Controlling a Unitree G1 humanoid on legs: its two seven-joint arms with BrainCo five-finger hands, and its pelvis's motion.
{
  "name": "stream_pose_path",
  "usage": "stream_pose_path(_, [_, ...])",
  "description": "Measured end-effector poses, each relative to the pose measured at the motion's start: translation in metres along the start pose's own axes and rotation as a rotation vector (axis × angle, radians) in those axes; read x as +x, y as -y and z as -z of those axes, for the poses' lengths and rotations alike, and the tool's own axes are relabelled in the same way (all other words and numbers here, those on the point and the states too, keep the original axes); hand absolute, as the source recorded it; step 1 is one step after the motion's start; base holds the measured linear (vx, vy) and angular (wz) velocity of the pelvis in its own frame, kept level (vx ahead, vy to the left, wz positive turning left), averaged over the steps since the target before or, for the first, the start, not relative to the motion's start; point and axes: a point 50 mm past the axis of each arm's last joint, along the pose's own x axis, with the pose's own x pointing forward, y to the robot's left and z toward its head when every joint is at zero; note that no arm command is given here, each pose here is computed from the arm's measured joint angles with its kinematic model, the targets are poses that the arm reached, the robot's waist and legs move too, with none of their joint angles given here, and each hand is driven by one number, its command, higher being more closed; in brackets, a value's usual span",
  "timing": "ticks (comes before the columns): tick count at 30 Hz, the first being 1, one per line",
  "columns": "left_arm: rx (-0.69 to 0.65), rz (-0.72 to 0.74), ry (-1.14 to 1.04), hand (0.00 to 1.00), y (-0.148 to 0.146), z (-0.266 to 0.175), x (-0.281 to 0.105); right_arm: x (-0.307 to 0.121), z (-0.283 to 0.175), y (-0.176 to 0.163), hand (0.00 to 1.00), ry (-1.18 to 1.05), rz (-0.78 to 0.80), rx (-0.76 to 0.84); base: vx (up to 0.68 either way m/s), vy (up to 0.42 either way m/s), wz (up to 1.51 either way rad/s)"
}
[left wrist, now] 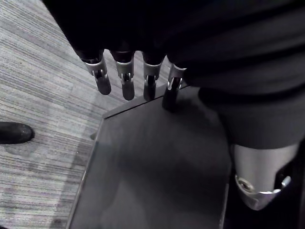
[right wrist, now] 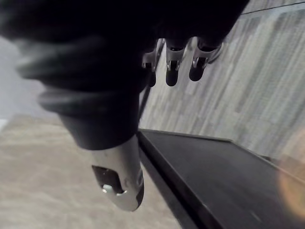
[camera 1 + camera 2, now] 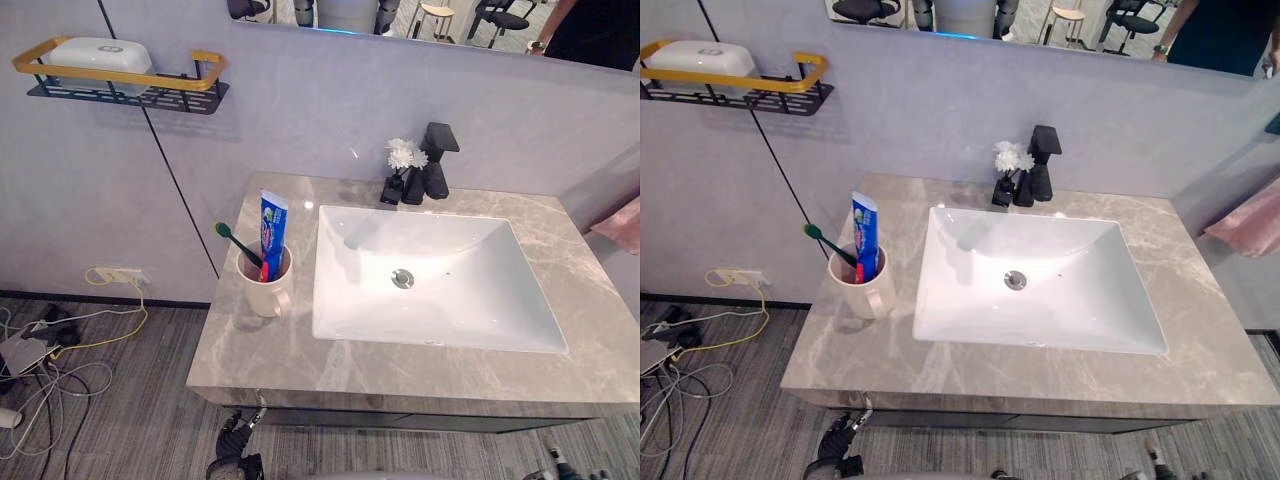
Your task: Organize washtable
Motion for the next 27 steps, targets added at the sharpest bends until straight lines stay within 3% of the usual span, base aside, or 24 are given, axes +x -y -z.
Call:
stream_pose_path(6, [0.093,0.043,-0.004,0.0,0.002,-0.002,0.004,-0.008,0.047,-0.022,0.0,-0.213,-0.202,-0.202,-0.01,-0.023,0.08])
stream_pose_path(11, [0.117,0.054,0.007,0.0,-0.003,-0.006,0.006,-0.015,0.062,-0.041,0.0,-0.284,-0.321,-0.277,-0.04,-0.041,0.2])
stream_pose_path(27, [0.232,0.08,0.019,0.0,-0.003,-0.011,0.01,-0.023,0.063,-0.085,0.0,-0.243,-0.563,-0.525,-0.04,-0.019,0.09])
